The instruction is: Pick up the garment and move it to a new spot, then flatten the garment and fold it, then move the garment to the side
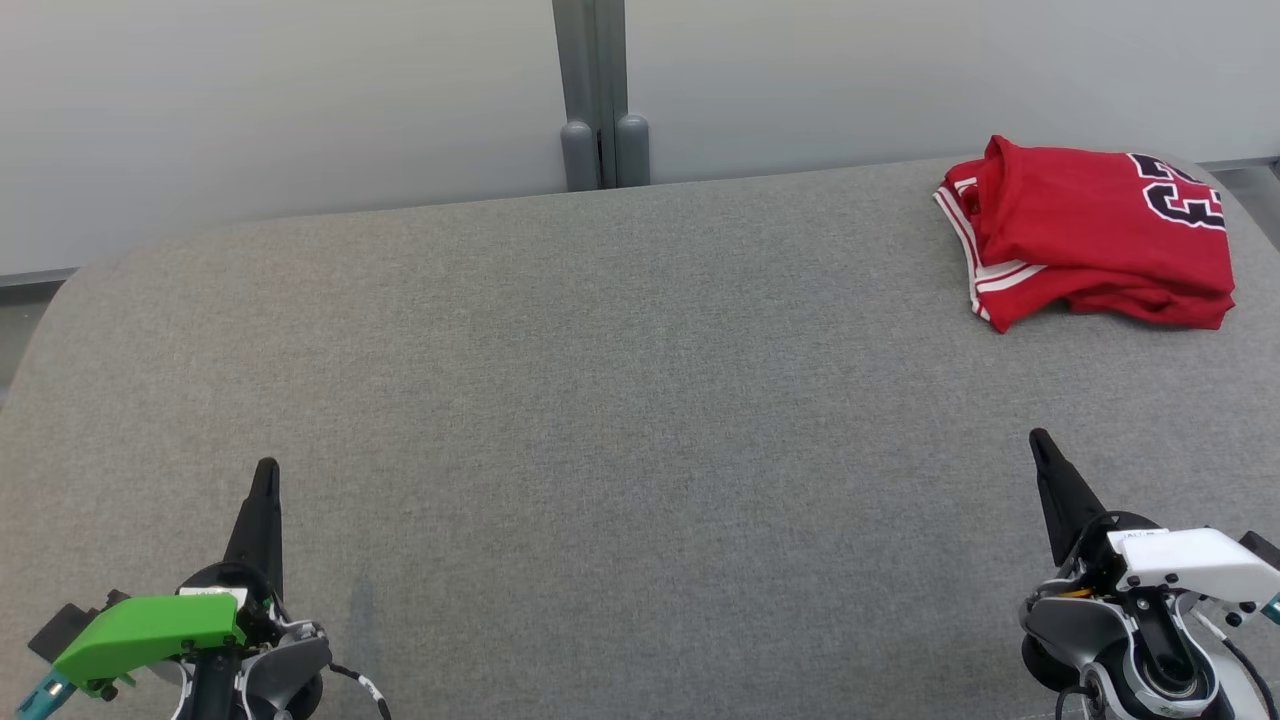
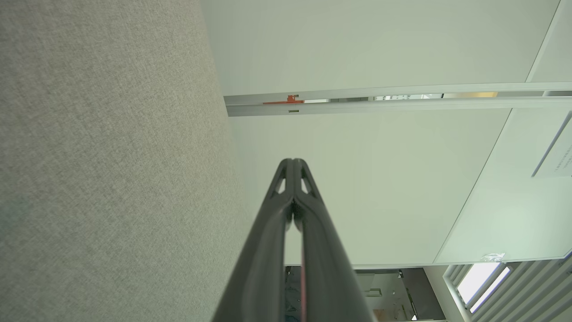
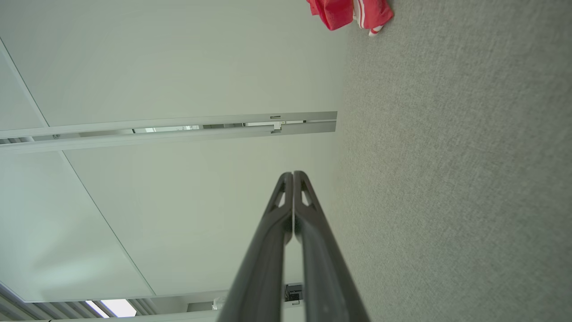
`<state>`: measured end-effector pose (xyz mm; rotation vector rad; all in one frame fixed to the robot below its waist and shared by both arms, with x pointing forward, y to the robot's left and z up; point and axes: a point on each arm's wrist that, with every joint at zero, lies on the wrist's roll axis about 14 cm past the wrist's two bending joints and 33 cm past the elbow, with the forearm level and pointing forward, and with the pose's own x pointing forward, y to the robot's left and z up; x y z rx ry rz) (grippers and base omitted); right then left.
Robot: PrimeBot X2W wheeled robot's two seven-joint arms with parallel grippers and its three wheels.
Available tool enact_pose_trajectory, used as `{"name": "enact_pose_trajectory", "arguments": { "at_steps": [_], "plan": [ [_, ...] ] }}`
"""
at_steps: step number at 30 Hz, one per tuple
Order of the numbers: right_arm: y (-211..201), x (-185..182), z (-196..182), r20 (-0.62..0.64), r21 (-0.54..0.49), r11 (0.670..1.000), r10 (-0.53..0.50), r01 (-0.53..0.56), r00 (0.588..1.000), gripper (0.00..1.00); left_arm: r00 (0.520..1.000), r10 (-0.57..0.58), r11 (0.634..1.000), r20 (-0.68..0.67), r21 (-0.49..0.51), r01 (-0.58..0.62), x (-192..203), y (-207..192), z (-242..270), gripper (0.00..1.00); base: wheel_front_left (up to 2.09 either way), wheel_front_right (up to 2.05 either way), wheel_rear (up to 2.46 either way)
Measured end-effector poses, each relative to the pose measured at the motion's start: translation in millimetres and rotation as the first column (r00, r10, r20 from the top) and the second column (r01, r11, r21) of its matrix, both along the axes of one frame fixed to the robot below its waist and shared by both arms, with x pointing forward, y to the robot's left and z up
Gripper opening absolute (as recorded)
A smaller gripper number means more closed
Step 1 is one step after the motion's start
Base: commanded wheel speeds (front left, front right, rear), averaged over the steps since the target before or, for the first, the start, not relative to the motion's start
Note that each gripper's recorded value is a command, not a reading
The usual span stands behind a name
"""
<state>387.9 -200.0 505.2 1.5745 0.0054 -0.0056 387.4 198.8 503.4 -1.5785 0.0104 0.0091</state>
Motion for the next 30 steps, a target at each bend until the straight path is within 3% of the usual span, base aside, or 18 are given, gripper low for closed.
{"name": "enact_pose_trajectory", "arguments": {
  "at_steps": [30],
  "plan": [
    [-0.4, 0.0, 0.1, 0.000, 0.003, 1.000, -0.002, 0.002, 1.000, 0.00, 1.000, 0.000, 1.000, 0.000, 0.000, 0.000, 0.0, 0.1, 0.0, 0.00, 0.00, 0.00, 0.00]
  ]
}}
